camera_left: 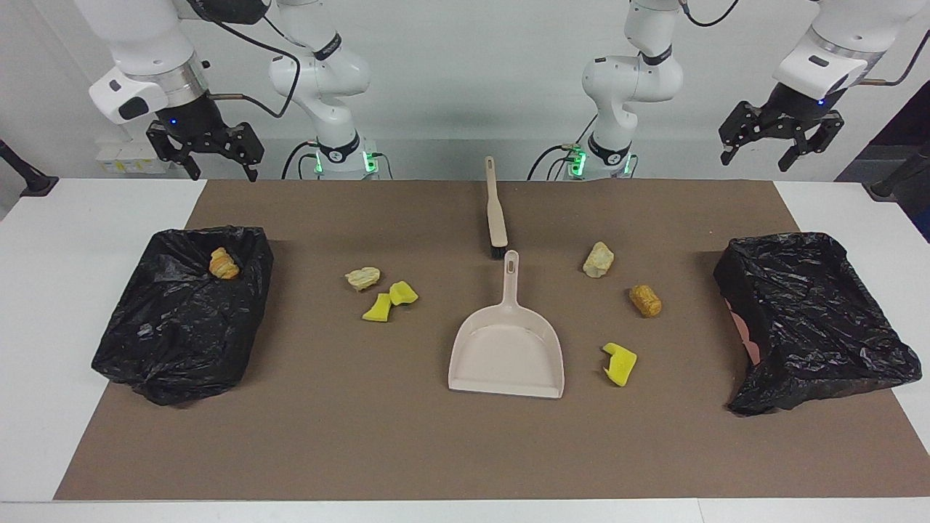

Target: Sweep and dump trash in bin

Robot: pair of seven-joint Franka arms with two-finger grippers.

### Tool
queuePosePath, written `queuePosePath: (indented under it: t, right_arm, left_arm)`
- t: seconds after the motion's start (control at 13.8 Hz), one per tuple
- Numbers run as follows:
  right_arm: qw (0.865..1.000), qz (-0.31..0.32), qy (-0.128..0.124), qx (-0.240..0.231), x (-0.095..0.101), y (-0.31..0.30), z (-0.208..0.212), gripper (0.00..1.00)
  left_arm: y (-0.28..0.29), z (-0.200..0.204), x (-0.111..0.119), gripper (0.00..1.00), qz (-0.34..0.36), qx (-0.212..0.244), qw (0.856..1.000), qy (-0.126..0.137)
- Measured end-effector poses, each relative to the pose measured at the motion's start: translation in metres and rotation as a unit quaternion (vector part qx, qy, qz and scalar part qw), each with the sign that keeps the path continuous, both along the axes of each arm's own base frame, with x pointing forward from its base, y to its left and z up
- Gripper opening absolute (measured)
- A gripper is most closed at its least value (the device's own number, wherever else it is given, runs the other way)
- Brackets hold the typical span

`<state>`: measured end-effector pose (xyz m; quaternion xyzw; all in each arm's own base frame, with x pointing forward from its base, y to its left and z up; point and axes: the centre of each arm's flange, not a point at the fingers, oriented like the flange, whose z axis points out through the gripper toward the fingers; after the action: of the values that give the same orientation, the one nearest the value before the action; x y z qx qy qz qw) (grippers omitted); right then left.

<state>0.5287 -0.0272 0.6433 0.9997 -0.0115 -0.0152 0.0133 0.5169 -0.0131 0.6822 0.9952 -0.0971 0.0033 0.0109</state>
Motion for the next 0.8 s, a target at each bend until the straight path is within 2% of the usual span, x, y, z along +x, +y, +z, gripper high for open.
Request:
queuePosePath:
  t: [0.8]
  right_arm:
    - [1.0, 0.0, 0.0, 0.0, -0.0004, 0.0, -0.0003, 1.0]
  left_arm:
    - [-0.0033, 0.0005, -0.0017, 1.0, -0.003, 0.001, 1.0, -0.001]
